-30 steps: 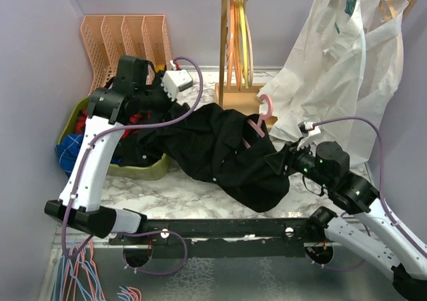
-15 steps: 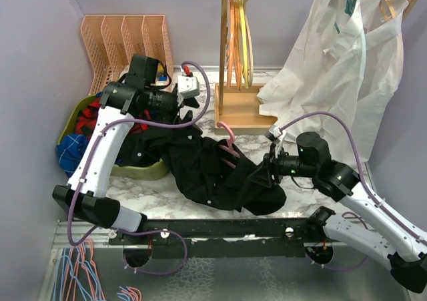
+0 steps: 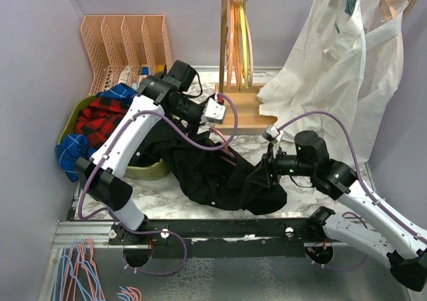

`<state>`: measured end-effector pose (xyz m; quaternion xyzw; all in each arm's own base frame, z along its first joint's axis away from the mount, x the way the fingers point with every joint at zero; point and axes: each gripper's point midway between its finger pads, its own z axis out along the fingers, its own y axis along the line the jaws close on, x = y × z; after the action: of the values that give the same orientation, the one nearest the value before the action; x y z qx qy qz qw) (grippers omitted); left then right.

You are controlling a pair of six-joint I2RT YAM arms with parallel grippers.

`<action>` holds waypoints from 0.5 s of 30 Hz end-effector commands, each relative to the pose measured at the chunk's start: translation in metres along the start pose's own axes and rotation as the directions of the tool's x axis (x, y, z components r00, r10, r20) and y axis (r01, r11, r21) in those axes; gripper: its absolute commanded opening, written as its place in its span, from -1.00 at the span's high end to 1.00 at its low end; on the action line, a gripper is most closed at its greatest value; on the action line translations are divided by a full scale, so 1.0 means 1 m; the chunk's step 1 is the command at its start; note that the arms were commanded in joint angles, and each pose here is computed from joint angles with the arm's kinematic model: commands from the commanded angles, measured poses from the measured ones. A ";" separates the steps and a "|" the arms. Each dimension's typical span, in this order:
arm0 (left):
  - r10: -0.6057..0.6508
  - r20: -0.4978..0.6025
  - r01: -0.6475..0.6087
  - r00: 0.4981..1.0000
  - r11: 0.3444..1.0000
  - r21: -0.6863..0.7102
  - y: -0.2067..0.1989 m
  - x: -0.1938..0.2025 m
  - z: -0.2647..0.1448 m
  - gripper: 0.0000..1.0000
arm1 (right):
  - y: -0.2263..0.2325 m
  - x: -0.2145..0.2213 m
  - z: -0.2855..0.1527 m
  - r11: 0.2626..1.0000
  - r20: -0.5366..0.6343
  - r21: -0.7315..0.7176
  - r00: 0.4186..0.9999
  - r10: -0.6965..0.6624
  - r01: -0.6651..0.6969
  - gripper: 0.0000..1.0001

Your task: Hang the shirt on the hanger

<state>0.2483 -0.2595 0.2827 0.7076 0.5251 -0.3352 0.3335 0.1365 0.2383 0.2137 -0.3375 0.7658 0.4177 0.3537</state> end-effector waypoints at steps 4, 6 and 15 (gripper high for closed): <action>0.097 -0.083 -0.090 0.992 0.992 0.091 -0.016 0.013 0.012 -0.31 | 0.006 -0.017 -0.002 0.998 0.055 -0.024 0.997 -0.049 0.050 0.97; 0.113 -0.100 -0.105 0.989 0.991 0.080 -0.012 0.015 0.014 0.41 | 0.006 -0.016 -0.002 0.998 0.050 -0.024 0.997 -0.051 0.052 0.98; 0.188 -0.117 -0.181 0.975 0.981 0.070 -0.012 0.009 0.010 1.00 | -0.002 -0.025 0.002 0.997 0.005 0.011 0.997 -0.079 0.079 0.85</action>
<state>0.2396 -0.2622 0.2630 0.7649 0.4889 -0.2919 0.3012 0.1402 0.2376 0.2068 -0.3437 0.7723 0.4064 0.3468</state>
